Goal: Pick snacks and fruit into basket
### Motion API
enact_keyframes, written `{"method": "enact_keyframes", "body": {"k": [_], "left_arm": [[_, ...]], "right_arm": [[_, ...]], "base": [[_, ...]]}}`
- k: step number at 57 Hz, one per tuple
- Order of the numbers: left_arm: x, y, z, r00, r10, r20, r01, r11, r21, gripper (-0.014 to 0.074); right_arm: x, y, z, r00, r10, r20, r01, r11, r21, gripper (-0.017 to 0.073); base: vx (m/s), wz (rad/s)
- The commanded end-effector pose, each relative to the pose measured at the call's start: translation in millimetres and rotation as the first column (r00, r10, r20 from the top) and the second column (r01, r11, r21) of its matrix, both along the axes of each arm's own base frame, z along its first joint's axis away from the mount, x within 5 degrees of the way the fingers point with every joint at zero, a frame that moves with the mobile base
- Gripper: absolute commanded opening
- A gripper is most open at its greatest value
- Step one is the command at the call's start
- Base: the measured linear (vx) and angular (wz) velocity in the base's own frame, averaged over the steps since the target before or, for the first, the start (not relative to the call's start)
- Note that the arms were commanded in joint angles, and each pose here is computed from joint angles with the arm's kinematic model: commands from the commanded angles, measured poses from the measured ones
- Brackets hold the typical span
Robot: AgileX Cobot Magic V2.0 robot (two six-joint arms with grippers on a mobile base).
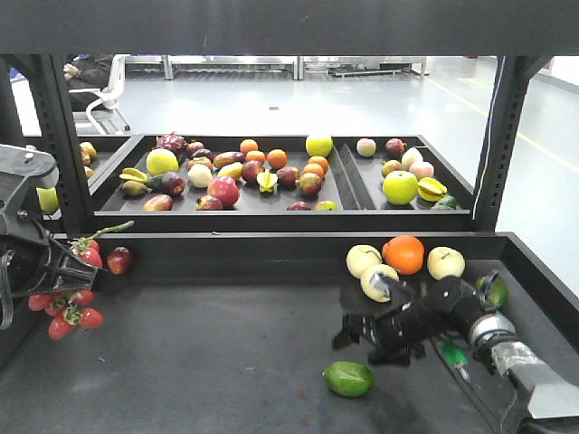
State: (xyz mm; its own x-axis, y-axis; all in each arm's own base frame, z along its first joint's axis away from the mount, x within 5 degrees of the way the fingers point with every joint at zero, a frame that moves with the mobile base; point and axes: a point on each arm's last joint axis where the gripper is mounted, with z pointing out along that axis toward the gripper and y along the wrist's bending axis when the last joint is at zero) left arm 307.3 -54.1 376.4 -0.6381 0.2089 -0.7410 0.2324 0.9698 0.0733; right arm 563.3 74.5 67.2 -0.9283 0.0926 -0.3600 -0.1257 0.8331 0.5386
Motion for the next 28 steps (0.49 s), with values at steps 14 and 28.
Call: {"method": "enact_keyframes", "body": {"k": [14, 28], "left_arm": [[-6, 0.3, 26, 0.991, 0.000, 0.136, 0.004, 1.000, -0.026, -0.0006], [-5, 0.4, 26, 0.990, 0.000, 0.139, 0.003, 1.000, -0.025, -0.0006]], "right_arm": [[-7, 6, 51, 0.995, 0.103, 0.010, -0.104, 0.993, 0.054, 0.0592], [-12, 26, 48, 0.989, 0.149, -0.010, -0.149, 0.989, 0.010, 0.0517]], "base": [[0.00, 0.00], [0.00, 0.00]]}}
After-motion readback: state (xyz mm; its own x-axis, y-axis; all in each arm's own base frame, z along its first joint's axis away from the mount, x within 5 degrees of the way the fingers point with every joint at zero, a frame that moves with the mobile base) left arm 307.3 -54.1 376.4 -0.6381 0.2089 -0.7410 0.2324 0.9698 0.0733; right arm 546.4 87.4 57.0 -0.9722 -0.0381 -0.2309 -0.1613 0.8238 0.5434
